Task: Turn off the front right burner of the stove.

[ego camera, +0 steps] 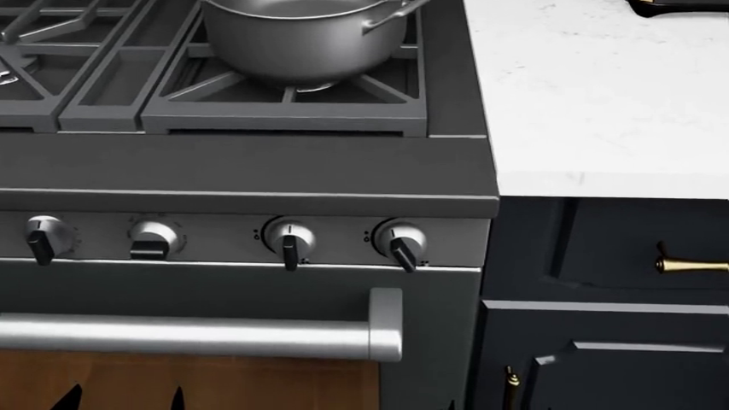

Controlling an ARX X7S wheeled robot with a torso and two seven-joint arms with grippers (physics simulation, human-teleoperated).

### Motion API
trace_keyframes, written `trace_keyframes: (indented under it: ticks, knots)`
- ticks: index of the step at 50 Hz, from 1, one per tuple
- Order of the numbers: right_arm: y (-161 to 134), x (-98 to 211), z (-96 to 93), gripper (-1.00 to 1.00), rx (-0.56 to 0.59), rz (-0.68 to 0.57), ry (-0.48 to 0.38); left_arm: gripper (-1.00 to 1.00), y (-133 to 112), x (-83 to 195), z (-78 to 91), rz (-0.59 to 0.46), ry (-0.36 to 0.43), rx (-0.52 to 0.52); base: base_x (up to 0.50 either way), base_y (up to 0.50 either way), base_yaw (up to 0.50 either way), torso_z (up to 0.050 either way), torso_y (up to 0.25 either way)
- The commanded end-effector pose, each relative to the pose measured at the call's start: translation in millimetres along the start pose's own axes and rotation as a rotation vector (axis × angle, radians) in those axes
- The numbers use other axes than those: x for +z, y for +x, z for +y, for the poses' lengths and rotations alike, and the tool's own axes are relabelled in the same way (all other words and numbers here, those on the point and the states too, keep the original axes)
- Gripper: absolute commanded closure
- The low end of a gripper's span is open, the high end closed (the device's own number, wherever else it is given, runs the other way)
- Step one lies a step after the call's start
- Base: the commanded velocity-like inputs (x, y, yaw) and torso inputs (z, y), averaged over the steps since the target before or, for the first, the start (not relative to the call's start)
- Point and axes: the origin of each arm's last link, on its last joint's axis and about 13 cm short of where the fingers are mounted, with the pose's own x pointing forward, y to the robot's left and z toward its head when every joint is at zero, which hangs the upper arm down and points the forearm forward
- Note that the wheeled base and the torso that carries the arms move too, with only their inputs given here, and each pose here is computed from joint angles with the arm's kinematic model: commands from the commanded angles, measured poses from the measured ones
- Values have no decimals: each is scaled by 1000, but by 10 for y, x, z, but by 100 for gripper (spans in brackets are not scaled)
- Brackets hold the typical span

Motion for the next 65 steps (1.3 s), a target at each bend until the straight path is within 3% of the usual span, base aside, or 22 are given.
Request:
trace_keyframes:
  ticks: [1, 47, 58, 60, 61, 62, 65]
  knots:
    - [-8, 9, -5, -100, -2, -2, 2, -100, 1, 0, 0, -4, -2, -4, 0, 0, 0, -50, 0]
    - [-40, 37, -30, -100, -20, -11, 2, -100, 2, -1, -2, -11, -23, -8, 0, 0, 0, -50, 0]
    - [-56, 59, -29, -100, -20, -26, 15, -100, 3, -2, -3, -11, -28, -11, 0, 0, 0, -2, 0]
    - [-59, 109, -32, -100, -22, -45, -13, -100, 3, -2, -3, -11, -28, -12, 0, 0, 0, 0, 0]
    - [-67, 322, 3, -100, 8, -134, -119, -100, 3, -2, -3, -12, -31, -15, 0, 0, 0, 0, 0]
    - [163, 494, 48, -100, 4, -129, -109, -100, 3, -2, -3, -11, -32, -14, 0, 0, 0, 0, 0]
    - [437, 669, 56, -100, 24, -138, -101, -100, 2, -2, -3, -10, -32, -14, 0, 0, 0, 0, 0]
